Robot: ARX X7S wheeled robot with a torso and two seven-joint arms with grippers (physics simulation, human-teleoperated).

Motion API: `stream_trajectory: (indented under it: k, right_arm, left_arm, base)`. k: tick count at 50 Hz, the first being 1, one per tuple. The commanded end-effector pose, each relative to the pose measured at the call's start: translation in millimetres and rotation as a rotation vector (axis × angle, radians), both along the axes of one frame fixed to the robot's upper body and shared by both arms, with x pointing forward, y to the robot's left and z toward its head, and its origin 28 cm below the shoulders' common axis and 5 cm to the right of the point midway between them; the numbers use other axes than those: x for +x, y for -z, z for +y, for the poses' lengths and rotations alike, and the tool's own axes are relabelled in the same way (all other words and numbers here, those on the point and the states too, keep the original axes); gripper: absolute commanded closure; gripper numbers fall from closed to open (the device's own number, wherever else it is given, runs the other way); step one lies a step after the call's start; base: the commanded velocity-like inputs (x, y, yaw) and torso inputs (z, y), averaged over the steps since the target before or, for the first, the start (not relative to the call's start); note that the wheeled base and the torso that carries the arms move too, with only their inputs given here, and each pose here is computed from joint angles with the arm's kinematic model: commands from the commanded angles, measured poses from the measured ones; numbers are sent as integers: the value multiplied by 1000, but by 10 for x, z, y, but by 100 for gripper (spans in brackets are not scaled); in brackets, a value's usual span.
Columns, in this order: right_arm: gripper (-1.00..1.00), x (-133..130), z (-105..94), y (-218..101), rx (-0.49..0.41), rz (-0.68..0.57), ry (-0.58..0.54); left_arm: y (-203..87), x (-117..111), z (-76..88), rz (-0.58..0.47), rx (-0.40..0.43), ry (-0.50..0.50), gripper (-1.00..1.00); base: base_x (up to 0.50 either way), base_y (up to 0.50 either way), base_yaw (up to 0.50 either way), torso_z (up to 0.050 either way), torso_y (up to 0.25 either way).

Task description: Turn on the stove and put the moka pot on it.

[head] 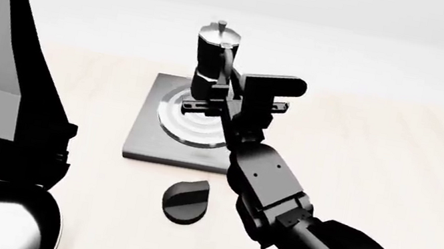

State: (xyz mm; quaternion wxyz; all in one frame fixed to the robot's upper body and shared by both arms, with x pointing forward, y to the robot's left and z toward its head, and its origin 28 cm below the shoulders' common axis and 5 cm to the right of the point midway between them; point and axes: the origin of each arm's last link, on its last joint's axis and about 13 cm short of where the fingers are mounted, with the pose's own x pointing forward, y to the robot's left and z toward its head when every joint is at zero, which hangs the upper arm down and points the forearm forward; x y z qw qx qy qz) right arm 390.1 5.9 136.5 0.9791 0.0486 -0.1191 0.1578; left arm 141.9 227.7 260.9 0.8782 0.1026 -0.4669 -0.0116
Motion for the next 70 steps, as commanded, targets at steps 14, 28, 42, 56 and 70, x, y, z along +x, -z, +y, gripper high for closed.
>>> stream_trajectory:
  k: [14, 28, 42, 56, 70]
  right_arm:
    - [100, 17, 50, -202, 29, -136, -9]
    - [100, 38, 47, -249, 10, -140, 11]
    - [100, 64, 43, -326, 3, -160, 26]
    - [100, 81, 28, -354, 4, -164, 37]
    - [100, 62, 16, -276, 6, -159, 37]
  left_arm:
    - [11, -5, 1, -2, 4, 6, -100]
    - [25, 0, 2, 0, 2, 10, -100]
    - [19, 0, -7, -1, 1, 13, -100]
    - [3, -2, -15, -3, 4, 16, -100]
    - [5, -2, -17, -3, 3, 18, -100]
  base:
    - [0, 0, 0, 2, -113]
    - [-1, 0, 0, 3, -113]
    - [-1, 0, 0, 3, -114]
    - [-1, 0, 0, 4, -113]
    - [-1, 0, 0, 4, -113]
